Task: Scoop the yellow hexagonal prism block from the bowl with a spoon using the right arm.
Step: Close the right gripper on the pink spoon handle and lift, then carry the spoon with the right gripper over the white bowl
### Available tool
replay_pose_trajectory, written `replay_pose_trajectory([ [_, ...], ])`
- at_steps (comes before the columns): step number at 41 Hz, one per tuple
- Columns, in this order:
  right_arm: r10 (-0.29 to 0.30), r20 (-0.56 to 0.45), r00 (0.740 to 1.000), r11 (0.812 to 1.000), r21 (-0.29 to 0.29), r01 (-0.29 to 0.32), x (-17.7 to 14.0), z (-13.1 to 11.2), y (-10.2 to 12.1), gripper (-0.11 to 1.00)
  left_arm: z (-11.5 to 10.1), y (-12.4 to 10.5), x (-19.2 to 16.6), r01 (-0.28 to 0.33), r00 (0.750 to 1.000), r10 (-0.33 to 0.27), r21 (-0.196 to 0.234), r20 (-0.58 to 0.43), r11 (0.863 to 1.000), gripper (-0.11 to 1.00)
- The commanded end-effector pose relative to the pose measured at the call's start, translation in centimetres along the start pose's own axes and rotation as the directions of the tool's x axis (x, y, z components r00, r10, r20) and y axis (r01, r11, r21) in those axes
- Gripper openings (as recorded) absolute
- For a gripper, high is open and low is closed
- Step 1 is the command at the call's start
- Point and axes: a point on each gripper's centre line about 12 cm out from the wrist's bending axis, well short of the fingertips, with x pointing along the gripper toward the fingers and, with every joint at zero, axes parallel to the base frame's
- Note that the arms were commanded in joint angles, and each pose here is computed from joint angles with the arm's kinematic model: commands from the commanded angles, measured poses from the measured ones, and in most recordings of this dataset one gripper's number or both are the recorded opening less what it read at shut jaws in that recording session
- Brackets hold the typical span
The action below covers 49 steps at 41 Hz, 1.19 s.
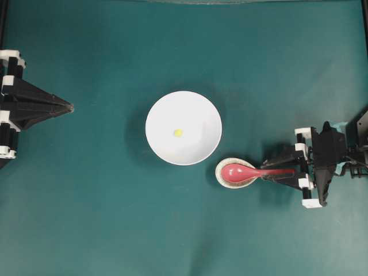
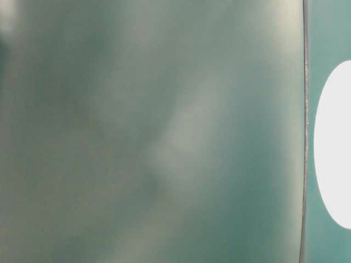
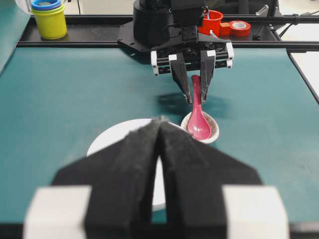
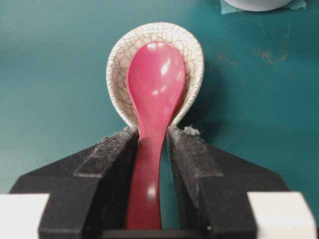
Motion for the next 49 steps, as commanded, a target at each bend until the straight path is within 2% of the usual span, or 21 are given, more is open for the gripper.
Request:
replay_pose_trajectory([
  [1, 0.004, 0.016, 1.000, 1.000, 0.003, -0.004, 0.0, 0.3, 0.1, 0.36, 0.6, 0.0, 0.2, 0.002, 1.000, -0.002, 0.005, 0.017, 1.000, -0.01],
  [9, 0.006, 0.021, 1.000, 1.000, 0.003, -0.006, 0.0, 0.3, 0.2, 0.25, 0.6, 0.0, 0.1, 0.002, 1.000, -0.002, 0.006, 0.018, 1.000, -0.01],
  [21, 0.020, 0.080, 0.997, 1.000, 0.014, -0.021, -0.8, 2.1, 0.2, 0.24, 0.6, 0.0, 0.1, 0.002, 1.000, -0.002, 0.008, 0.018, 1.000, -0.01],
  [27, 0.027, 0.117, 0.993, 1.000, 0.008, -0.028, -1.5, 3.6, 0.2, 0.23, 0.6, 0.0, 0.1, 0.001, 1.000, -0.002, 0.015, 0.018, 1.000, -0.01],
  [35, 0.017, 0.111, 0.994, 1.000, -0.005, -0.016, -1.7, 5.8, 0.0, 0.23, 0.8, 0.0, 0.1, 0.001, 1.000, -0.002, 0.018, 0.026, 1.000, -0.01],
  [49, -0.036, 0.078, 0.996, 0.999, -0.024, 0.038, -1.6, 11.0, -1.6, 0.23, 0.8, 0.0, 0.1, 0.001, 1.000, -0.002, 0.018, 0.029, 1.000, -0.01],
])
